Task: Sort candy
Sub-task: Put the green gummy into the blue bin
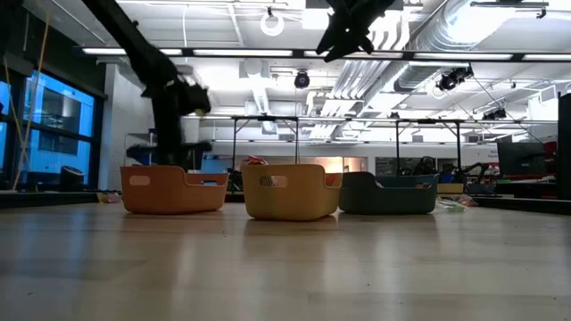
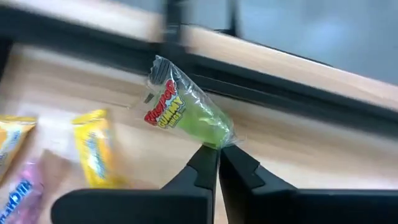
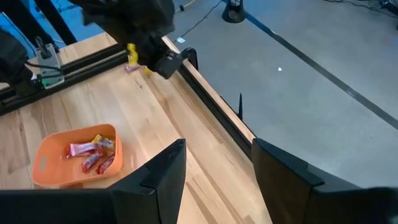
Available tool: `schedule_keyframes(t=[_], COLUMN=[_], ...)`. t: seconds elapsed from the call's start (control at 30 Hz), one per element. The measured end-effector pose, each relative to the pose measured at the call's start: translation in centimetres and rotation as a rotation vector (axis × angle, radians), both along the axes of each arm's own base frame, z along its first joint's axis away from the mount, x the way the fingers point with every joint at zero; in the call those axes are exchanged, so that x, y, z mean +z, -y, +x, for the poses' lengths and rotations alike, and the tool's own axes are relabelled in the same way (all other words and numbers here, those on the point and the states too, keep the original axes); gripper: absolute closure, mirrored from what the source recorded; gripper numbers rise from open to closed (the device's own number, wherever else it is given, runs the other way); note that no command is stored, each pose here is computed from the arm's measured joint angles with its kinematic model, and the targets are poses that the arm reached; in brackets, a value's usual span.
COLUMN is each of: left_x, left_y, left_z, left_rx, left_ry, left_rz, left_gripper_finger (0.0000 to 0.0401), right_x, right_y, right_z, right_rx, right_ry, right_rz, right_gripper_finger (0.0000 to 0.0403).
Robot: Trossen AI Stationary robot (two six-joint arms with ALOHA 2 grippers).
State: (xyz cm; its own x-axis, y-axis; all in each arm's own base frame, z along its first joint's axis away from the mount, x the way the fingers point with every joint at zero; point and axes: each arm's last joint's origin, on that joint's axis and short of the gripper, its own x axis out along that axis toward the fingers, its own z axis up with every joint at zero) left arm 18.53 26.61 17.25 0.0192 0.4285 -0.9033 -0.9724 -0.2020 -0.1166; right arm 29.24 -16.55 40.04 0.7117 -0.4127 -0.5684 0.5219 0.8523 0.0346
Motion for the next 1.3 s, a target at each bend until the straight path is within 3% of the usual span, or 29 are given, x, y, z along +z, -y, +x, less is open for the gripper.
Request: schedule_keyframes(t=[0.2,0.33,0.47,0.6,0.9,1.07,1.3], left_x=[4.5,7.1,8.5,7.4,3.4,2.9,4.6], left_y=[4.9,9.5,13.2,15.3,16.3,16.7,16.9], left_z=[4.6,8.7,13.1,16.6,22.5,24.4,24.4], left_rx=[-0.366,-0.693,-0.926,-1.012,-1.141,-1.223,-1.285], left_ry=[0.148,0.363,0.635,0.740,0.745,0.656,0.600], left_rz=[0.111,0.193,0.302,0.355,0.196,0.176,0.192], left_gripper_finger=[0.0400,0.0400,0.0401,0.0401,0.0390,0.0339,0.0244], right_x=[-0.1,0.0,0.7,2.5,5.2,5.6,5.5], right_y=[0.0,0.0,0.0,-0.3,-1.3,-1.5,-1.9], right_z=[0.0,0.0,0.2,-0.5,-3.1,-3.6,-3.4], right_rx=[0.010,0.009,0.013,0.039,0.006,-0.011,-0.001], right_ry=[-0.006,0.006,0.084,0.211,0.319,0.347,0.336], right_rz=[0.006,0.000,0.014,0.008,-0.019,0.006,0.019], right_gripper_finger=[0.0224,0.0224,0.0224,0.0224,0.0224,0.0224,0.0224])
